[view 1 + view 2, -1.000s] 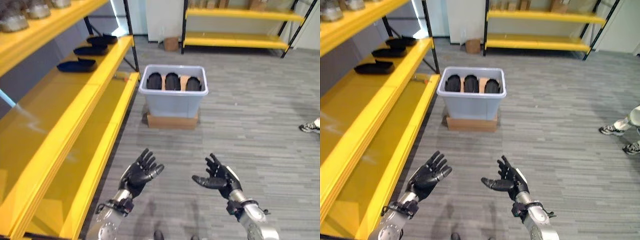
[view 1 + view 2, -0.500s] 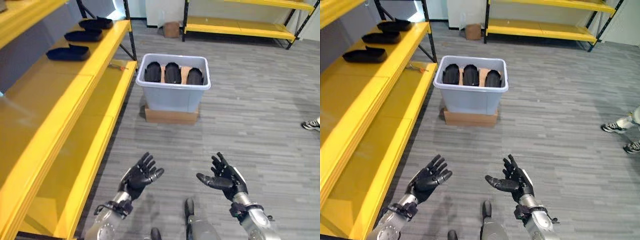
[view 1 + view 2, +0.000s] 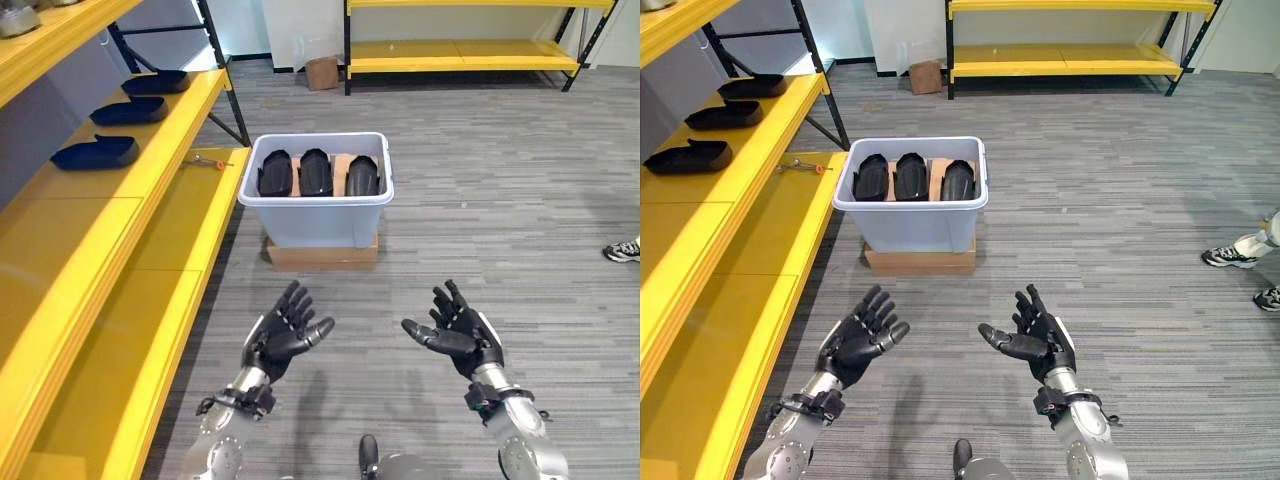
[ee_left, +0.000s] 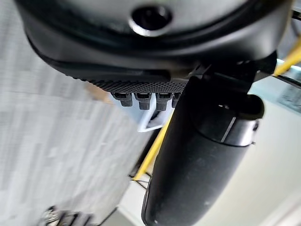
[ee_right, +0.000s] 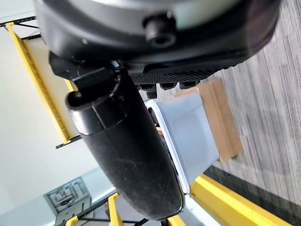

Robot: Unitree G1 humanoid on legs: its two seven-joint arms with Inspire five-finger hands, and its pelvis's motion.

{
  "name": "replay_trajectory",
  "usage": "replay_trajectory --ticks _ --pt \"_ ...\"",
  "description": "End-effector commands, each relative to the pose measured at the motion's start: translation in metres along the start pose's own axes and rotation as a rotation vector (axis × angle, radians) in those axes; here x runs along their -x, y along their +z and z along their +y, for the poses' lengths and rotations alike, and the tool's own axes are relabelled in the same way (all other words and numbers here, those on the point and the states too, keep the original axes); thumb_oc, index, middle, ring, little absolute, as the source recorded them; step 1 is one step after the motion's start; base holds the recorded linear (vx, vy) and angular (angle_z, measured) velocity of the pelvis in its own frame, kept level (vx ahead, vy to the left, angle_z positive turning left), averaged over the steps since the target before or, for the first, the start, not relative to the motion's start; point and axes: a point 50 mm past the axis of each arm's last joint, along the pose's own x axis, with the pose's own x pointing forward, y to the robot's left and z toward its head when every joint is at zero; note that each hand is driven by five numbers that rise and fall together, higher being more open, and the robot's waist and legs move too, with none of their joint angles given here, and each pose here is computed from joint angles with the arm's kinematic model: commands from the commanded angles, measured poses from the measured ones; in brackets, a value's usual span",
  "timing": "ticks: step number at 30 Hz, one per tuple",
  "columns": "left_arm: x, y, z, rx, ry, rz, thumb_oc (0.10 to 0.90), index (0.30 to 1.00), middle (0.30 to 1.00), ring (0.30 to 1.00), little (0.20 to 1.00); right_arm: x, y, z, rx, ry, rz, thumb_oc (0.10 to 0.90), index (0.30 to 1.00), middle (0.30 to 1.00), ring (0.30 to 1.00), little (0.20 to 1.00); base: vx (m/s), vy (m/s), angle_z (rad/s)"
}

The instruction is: Move parts from the plastic box to the shelf.

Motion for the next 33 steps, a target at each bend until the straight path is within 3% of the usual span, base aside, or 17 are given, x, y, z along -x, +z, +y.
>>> replay_trajectory --ticks 1,3,11,13,16,24,33 --pt "-0.002 0.043 0.009 -0.101 -0.007 -0.210 0.900 1.000 1.000 1.000 1.000 -0.001 0.031 0.003 0.051 0.106 -0.169 0.900 1.000 1.000 1.000 1.000 0.17 0.077 -0.20" --pt "0.004 0.050 0.013 -0.172 -0.004 -0.239 0.900 1.000 1.000 1.000 1.000 0.003 0.032 0.000 0.075 0.094 -0.160 0.900 1.000 1.000 1.000 1.000 0.29 0.218 -0.25" --pt "0.022 0.049 0.031 -0.131 0.033 -0.252 0.900 1.000 1.000 1.000 1.000 0.010 0.027 -0.003 0.104 0.151 -0.126 0.900 1.000 1.000 1.000 1.000 0.32 0.222 -0.16" --pt "0.025 0.038 0.036 0.050 0.035 -0.246 0.900 1.000 1.000 1.000 1.000 0.007 0.025 0.000 0.151 0.198 -0.107 0.900 1.000 1.000 1.000 1.000 0.35 0.298 -0.65" --pt "0.022 0.038 0.043 -0.058 0.070 -0.218 0.900 1.000 1.000 1.000 1.000 0.004 0.028 0.000 0.107 0.194 -0.113 0.900 1.000 1.000 1.000 1.000 0.36 0.300 -0.36" --pt "0.006 0.025 0.030 -0.200 -0.090 0.013 0.900 1.000 1.000 1.000 1.000 -0.009 0.033 0.008 0.044 0.055 -0.210 0.900 1.000 1.000 1.000 1.000 0.28 0.255 0.24" --pt "-0.004 0.028 0.013 -0.219 -0.130 -0.011 0.900 1.000 1.000 1.000 1.000 -0.014 0.047 0.017 0.040 0.065 -0.271 0.900 1.000 1.000 1.000 1.000 0.15 0.043 -0.09"
